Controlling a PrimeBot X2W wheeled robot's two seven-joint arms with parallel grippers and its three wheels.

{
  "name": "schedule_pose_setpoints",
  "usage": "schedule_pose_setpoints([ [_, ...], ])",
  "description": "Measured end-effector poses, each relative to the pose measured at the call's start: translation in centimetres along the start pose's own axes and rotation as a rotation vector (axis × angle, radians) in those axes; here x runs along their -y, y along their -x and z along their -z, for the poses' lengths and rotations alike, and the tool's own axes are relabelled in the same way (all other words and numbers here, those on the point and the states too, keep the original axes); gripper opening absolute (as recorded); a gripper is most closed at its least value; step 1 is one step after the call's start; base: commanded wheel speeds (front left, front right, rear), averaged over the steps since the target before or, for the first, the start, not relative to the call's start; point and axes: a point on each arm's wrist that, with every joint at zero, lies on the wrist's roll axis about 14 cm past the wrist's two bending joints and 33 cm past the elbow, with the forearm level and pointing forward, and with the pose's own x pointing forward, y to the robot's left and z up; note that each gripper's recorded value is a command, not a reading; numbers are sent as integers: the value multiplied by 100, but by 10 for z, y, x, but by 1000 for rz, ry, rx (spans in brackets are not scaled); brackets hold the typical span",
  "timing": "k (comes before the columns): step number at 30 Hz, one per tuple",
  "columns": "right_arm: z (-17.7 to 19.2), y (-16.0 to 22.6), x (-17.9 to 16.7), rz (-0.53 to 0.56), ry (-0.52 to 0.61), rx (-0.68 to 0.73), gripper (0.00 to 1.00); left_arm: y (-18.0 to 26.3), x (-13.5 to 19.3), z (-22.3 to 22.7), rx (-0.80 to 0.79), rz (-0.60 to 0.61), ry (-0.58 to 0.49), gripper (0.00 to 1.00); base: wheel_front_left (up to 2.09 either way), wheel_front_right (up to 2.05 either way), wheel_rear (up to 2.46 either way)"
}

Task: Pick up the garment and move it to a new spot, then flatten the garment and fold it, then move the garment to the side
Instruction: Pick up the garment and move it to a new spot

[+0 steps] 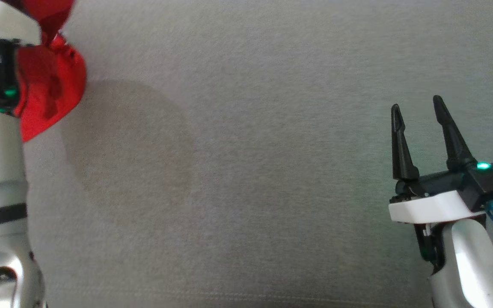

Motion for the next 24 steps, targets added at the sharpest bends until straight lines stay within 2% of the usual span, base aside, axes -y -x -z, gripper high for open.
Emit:
schedule_pose_setpoints([
  [6, -24, 32, 26, 97, -27, 39, 100, -6, 97, -32, 31, 226, 128, 0, 0, 0, 0],
  [15, -48, 87, 62, 249, -47, 88, 100, 19, 241, -60, 44, 557, 288, 0, 0, 0, 0],
  [16, -48, 87, 62, 249, -47, 88, 100, 19, 241, -60, 44, 557, 288, 0, 0, 0, 0],
  [20, -49, 113, 73, 308, -55, 87, 100, 29, 275, -53, -4, 616, 358, 0, 0, 0, 0],
  [24, -54, 126, 78, 340, -55, 100, 100, 50, 290, -7, -132, 613, 415, 0, 0, 0, 0],
])
